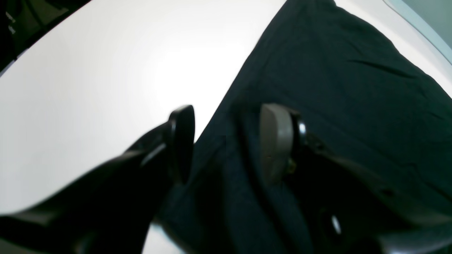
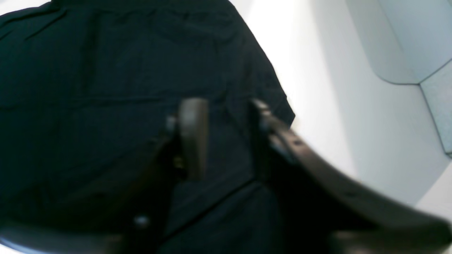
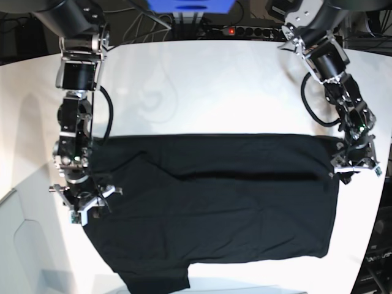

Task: Fold the T-shirt properly
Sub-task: 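Pull both grippers toward the hem, folding the shoulder edge over, then release the fold and move both grippers back to the collar edge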

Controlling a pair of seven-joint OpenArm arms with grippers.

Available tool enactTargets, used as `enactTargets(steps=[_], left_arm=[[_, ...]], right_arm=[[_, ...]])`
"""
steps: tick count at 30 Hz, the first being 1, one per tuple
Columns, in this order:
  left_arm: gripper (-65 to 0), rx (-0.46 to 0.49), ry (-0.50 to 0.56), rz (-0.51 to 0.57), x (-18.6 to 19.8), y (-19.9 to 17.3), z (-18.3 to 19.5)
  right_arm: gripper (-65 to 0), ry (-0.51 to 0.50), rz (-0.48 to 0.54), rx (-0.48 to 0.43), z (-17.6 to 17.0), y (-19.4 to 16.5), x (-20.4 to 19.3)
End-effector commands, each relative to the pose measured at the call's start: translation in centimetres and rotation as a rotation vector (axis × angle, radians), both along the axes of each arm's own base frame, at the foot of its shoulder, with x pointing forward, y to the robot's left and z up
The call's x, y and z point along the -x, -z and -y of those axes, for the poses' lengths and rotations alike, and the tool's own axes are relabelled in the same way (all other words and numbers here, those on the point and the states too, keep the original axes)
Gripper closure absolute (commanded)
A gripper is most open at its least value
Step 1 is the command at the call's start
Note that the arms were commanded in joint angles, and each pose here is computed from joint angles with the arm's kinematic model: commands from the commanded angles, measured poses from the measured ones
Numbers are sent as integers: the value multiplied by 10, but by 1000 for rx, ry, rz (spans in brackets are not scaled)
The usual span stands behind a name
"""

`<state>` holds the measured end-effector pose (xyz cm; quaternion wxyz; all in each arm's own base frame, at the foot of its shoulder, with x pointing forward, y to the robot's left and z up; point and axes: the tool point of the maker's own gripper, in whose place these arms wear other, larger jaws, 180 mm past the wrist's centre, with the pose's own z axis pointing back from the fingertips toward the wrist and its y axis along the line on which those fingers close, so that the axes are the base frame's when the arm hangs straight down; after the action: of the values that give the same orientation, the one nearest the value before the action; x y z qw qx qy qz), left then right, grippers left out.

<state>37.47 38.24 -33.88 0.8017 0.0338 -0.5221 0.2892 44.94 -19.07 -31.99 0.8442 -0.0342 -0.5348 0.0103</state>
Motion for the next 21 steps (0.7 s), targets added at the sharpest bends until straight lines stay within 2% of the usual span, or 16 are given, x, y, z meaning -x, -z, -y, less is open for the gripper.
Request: enactTargets(steps=[1,4,6,13,21], left_arm=[[-293,-40,-13,64,-8,-25,-11],[-294,-47,-14,68,-7,-27,-12],[-294,-46,-16,60,-5,-26,-13],[-295,-26,-101,-3,40,3,-39],[-295,1,-109,-72,58,32,-38]], right_arm=[[-271,1,73,6,3,-24,-11],[-313,3,78,6,4,-26,-11],[-313,5,78,7,5,-26,-11],[-313,5,101,49,14,-33,8],[-315,-9,119,72,10,-35,37]])
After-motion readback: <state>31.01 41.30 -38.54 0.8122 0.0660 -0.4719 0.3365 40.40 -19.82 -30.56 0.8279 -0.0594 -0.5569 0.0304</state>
